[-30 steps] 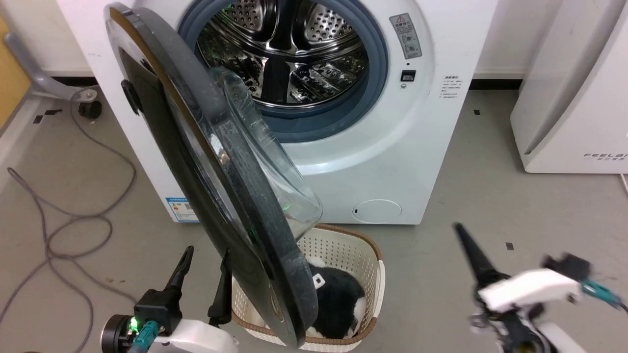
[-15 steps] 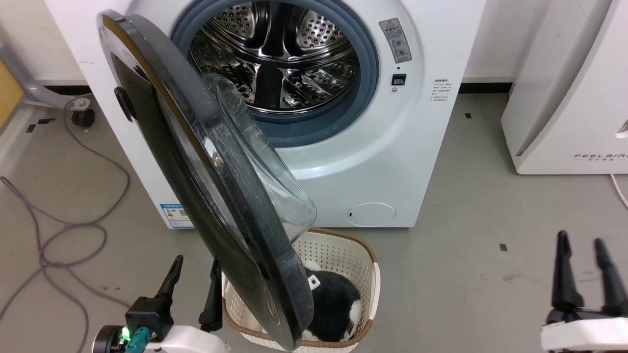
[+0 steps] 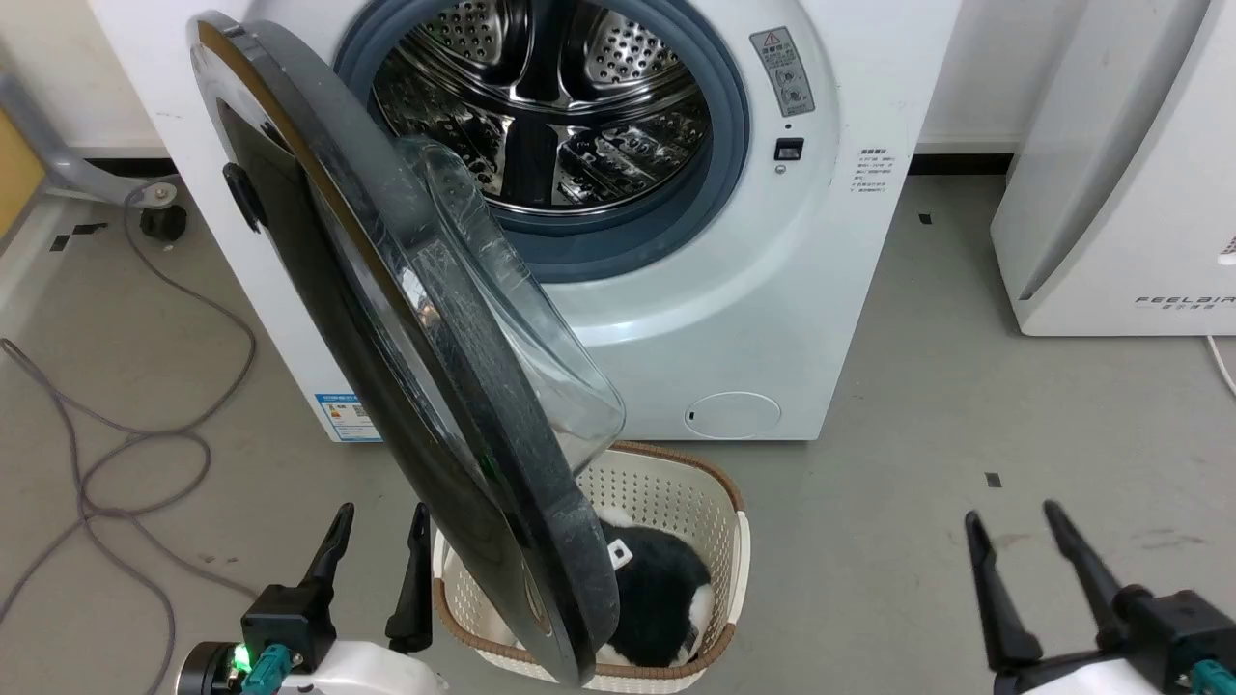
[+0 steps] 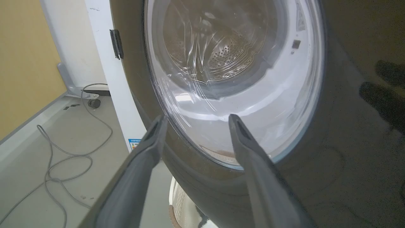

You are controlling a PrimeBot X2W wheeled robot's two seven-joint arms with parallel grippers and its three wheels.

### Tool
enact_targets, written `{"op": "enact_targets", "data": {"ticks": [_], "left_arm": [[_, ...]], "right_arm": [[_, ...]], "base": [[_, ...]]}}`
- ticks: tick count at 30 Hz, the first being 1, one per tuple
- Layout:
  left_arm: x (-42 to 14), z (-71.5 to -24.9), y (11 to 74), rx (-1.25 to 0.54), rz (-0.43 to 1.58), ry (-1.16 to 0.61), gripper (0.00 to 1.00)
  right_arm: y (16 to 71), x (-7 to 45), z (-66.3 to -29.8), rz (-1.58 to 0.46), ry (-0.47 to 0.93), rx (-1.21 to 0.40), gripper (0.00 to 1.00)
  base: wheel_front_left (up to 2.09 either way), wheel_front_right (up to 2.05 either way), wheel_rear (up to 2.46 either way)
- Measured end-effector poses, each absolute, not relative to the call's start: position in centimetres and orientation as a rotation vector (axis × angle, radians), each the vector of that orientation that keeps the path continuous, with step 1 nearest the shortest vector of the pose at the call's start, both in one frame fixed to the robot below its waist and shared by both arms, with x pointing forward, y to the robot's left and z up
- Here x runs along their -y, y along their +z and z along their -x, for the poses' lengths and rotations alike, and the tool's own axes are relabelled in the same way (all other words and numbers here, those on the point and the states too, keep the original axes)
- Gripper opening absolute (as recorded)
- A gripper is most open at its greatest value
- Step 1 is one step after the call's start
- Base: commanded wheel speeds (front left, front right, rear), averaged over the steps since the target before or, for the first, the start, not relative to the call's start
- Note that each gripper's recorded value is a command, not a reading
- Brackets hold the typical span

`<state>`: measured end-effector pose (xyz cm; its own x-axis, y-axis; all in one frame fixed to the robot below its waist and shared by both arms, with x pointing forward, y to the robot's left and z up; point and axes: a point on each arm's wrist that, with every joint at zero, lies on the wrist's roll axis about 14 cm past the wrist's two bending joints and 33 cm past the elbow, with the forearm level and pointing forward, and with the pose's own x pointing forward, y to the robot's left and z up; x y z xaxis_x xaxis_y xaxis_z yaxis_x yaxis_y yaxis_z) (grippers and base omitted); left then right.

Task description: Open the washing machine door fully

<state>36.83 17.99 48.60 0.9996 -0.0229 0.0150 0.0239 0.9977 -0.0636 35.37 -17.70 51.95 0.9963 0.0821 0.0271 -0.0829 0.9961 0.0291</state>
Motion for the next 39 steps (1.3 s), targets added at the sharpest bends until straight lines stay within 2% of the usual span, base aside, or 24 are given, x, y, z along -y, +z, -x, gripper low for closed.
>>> {"op": "enact_targets", "data": {"ticks": [1, 2, 3, 4, 20, 34, 39], "left_arm": [[-18.0, -36.8, 48.6, 0.013, 0.064, -0.023, 1.0], [-18.0, -36.9, 48.5, 0.011, 0.063, -0.023, 0.94], [-18.0, -36.8, 48.5, 0.01, 0.063, -0.023, 0.41], [-18.1, -36.8, 48.4, 0.009, 0.064, -0.022, 0.0], [-18.8, -37.2, 52.7, 0.142, 0.036, -0.019, 0.0], [-19.6, -36.4, 65.0, 0.524, -0.013, 0.003, 0.0], [-18.1, -35.1, 69.9, 0.689, -0.005, -0.033, 0.0]], "right_arm": [[51.5, 17.6, -35.3, -0.031, 0.084, 0.011, 1.0], [51.0, 17.6, -35.3, -0.033, 0.085, -0.003, 1.0], [50.6, 17.5, -35.3, -0.033, 0.088, -0.015, 1.0], [50.2, 17.4, -35.3, -0.034, 0.089, -0.023, 1.0], [49.3, 17.7, -34.8, -0.036, 0.079, -0.045, 1.0], [49.5, 17.7, -34.6, -0.029, 0.082, -0.048, 1.0], [49.7, 17.7, -34.6, -0.011, 0.083, -0.045, 1.0]], "base": [[0.0, 0.0, 0.0], [0.0, 0.0, 0.0], [0.0, 0.0, 0.0], [0.0, 0.0, 0.0], [0.0, 0.0, 0.0], [0.0, 0.0, 0.0], [0.0, 0.0, 0.0]]}}
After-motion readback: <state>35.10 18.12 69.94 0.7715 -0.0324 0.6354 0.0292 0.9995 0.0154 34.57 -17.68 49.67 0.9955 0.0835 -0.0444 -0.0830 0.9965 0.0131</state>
